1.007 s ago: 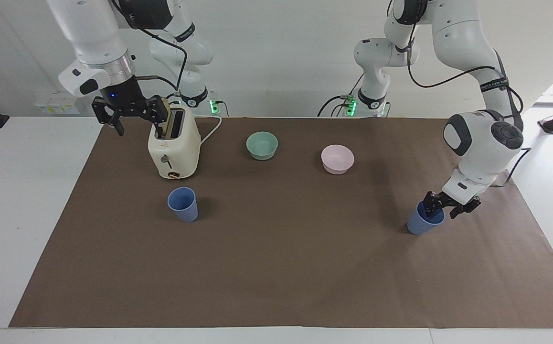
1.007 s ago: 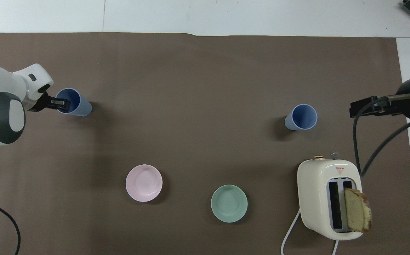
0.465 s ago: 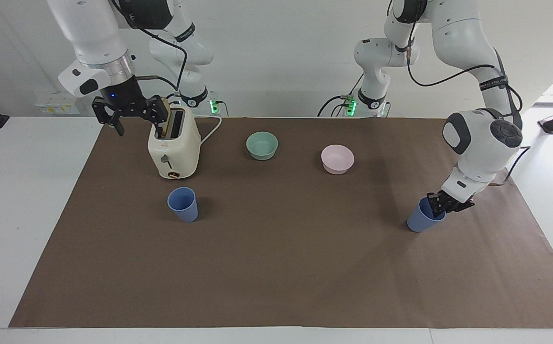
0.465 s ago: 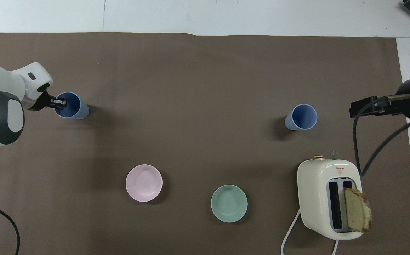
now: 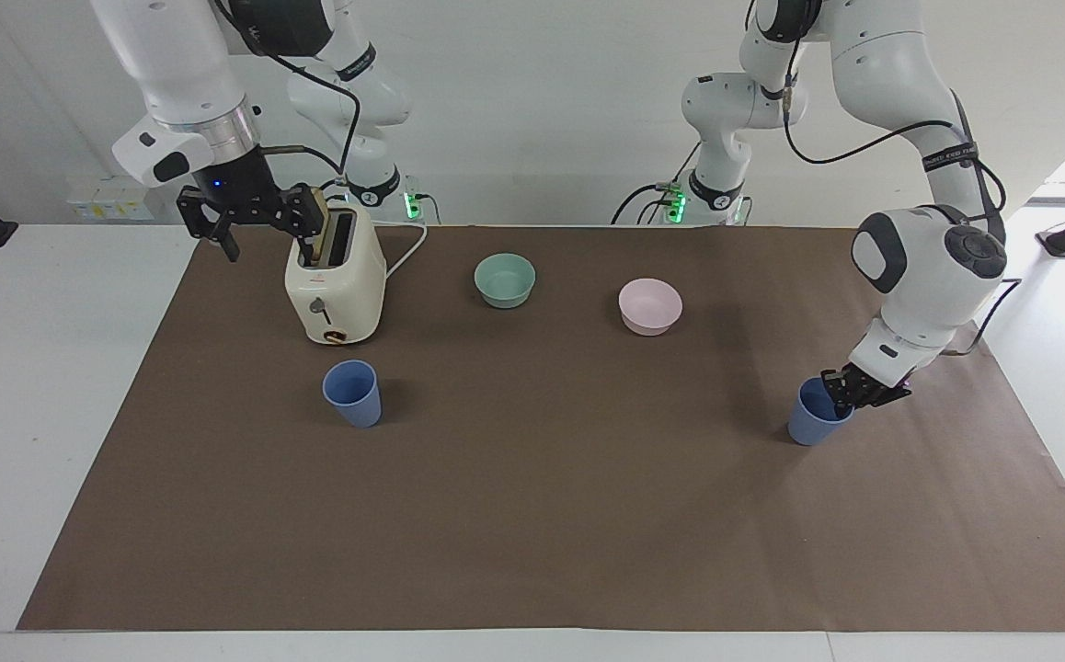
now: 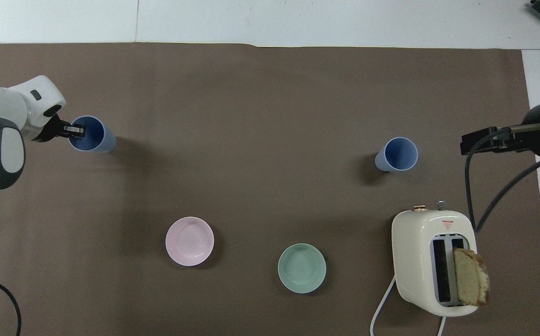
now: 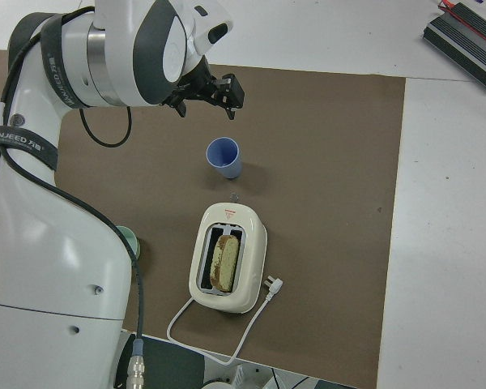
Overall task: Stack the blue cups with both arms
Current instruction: 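Carry the blue cup with the left gripper toward the table center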
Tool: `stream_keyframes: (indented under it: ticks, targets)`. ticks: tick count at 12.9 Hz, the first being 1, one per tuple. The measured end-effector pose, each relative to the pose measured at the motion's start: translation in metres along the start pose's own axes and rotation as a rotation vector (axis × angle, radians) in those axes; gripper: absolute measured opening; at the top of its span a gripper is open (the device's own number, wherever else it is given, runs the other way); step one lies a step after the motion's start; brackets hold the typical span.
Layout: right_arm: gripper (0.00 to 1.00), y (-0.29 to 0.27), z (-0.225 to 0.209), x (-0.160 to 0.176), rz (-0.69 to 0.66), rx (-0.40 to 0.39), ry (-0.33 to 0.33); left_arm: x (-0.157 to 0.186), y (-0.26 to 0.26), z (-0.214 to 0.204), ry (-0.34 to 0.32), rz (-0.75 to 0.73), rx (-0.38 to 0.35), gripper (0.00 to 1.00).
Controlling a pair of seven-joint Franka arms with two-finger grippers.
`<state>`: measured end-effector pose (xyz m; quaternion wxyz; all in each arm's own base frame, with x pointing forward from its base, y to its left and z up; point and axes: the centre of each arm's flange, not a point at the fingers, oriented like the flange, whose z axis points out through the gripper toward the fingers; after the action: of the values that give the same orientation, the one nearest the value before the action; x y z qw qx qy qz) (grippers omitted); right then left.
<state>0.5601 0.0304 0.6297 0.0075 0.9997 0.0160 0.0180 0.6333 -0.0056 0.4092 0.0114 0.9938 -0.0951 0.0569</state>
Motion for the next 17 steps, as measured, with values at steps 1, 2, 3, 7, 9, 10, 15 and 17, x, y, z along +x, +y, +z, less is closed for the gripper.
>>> stream_keyframes:
  ticks: [1, 2, 3, 7, 9, 10, 15, 17]
  targets:
    - [1.0, 0.0, 0.0, 0.0, 0.0, 0.0, 0.0, 0.002, 0.015, -0.01, 0.001, 0.013, -0.006, 0.05]
    - [1.0, 0.0, 0.0, 0.0, 0.0, 0.0, 0.0, 0.005, 0.035, -0.014, 0.002, 0.01, -0.011, 0.05]
    - [1.0, 0.0, 0.0, 0.0, 0.0, 0.0, 0.0, 0.007, 0.059, -0.015, 0.001, 0.001, -0.016, 0.05]
    - [1.0, 0.0, 0.0, 0.0, 0.0, 0.0, 0.0, 0.007, 0.165, -0.013, -0.009, -0.045, -0.036, 0.05]
    - [1.0, 0.0, 0.0, 0.0, 0.0, 0.0, 0.0, 0.001, 0.207, -0.01, -0.009, -0.069, -0.044, 0.05]
    - [1.0, 0.0, 0.0, 0.0, 0.0, 0.0, 0.0, -0.001, 0.226, -0.007, 0.002, -0.082, -0.049, 0.05]
    - [1.0, 0.0, 0.001, 0.0, 0.0, 0.0, -0.001, -0.017, 0.3, 0.019, 0.009, -0.136, -0.064, 0.05]
    - [1.0, 0.0, 0.002, 0.0, 0.0, 0.0, -0.004, -0.024, 0.328, 0.021, 0.014, -0.151, -0.073, 0.05]
